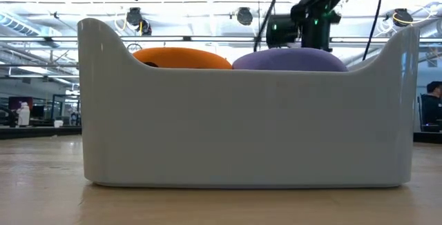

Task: Pick & Place Toys
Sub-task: Put the green game piece into the orange bin

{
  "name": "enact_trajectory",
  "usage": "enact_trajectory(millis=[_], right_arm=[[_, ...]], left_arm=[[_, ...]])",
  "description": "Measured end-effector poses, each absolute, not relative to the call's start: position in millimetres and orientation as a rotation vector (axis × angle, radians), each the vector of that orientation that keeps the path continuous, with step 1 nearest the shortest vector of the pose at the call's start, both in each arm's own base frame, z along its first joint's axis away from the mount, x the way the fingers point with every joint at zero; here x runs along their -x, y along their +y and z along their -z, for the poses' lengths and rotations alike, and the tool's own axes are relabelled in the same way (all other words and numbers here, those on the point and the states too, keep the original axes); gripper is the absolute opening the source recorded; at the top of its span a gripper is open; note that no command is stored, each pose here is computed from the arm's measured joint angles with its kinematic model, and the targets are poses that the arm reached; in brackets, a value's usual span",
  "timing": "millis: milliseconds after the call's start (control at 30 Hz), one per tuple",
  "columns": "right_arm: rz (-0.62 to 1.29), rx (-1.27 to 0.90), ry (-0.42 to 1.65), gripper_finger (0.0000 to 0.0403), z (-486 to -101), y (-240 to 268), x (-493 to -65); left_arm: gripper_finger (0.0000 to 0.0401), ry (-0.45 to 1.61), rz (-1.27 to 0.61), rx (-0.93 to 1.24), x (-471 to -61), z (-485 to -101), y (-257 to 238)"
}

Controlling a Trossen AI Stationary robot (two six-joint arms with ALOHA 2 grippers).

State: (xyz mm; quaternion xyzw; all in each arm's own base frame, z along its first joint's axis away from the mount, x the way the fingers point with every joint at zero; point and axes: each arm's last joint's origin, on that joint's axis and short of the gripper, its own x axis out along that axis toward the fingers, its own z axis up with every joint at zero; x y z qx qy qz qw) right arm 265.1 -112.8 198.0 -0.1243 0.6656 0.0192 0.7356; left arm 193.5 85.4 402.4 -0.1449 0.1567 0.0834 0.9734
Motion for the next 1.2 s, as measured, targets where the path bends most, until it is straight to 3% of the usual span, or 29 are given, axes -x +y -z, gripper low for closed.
enact_trajectory(millis=[200,367,467,633,900,1200], right_arm=[[0.078,0.228,1.315,0.0045,-242.9,-103.5,-261.0],[0.157,0.205,1.178,0.0004,-278.0,-95.6,-248.8],[0.19,0.191,1.143,0.0007,-287.8,-93.1,-241.4],[0.238,0.152,1.128,0.0048,-290.7,-92.6,-238.9],[0.176,0.186,1.228,0.0168,-268.0,-97.1,-254.1],[0.522,-0.299,1.306,0.0262,-230.3,-126.1,-261.8]], left_arm=[[0.0294,0.316,-0.167,0.292,-193.5,-402.4,85.4],[0.0294,0.315,-0.164,0.28,-193.6,-402.5,85.4],[0.0294,0.311,-0.163,0.269,-193.7,-403.0,85.5],[0.0294,0.311,-0.162,0.265,-193.7,-403.2,85.5],[0.0294,0.309,-0.14,0.282,-193.8,-403.4,84.8],[0.0294,0.307,-0.136,0.317,-194.5,-403.6,83.2]])
